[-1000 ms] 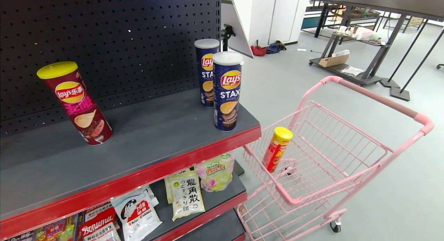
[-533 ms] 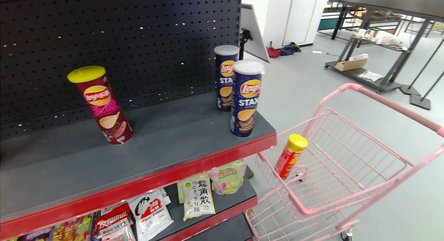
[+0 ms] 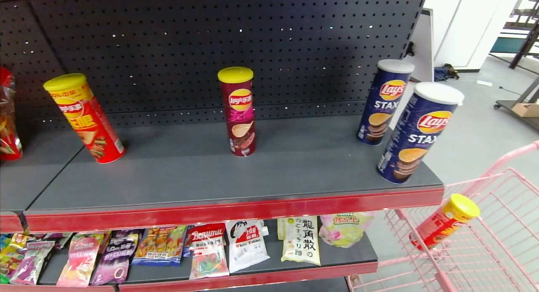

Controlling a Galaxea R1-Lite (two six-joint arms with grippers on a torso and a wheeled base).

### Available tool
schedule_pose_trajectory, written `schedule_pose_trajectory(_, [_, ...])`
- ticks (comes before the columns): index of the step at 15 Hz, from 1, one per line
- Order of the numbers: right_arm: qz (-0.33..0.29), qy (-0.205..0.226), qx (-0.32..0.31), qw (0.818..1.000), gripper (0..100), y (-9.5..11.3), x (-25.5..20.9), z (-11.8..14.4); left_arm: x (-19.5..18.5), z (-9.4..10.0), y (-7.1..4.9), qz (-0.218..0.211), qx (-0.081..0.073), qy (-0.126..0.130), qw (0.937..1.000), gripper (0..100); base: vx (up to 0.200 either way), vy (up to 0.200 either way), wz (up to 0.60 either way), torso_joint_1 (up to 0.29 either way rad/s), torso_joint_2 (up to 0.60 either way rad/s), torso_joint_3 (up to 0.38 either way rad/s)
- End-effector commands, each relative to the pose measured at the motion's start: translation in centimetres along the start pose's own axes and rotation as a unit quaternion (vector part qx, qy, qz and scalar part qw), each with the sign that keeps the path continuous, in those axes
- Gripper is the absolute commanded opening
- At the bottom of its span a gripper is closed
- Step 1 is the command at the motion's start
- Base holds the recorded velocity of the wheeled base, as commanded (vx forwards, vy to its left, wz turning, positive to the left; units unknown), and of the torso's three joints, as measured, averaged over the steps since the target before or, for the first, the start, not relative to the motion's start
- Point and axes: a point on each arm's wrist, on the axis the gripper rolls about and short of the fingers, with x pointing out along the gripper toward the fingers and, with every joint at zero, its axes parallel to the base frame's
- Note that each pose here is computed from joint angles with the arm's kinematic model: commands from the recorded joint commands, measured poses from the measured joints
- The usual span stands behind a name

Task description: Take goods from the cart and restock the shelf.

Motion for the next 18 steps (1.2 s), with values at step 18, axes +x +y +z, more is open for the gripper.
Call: schedule_pose_trajectory(18, [0.037, -0.066, 0.018, 0.997, 0, 0.5, -1.0, -3.2, 0.0, 0.0, 0.0, 0.0, 0.001, 0.001, 1.0, 100, 0.0, 0.067, 0.0, 0.0, 0.0, 0.0])
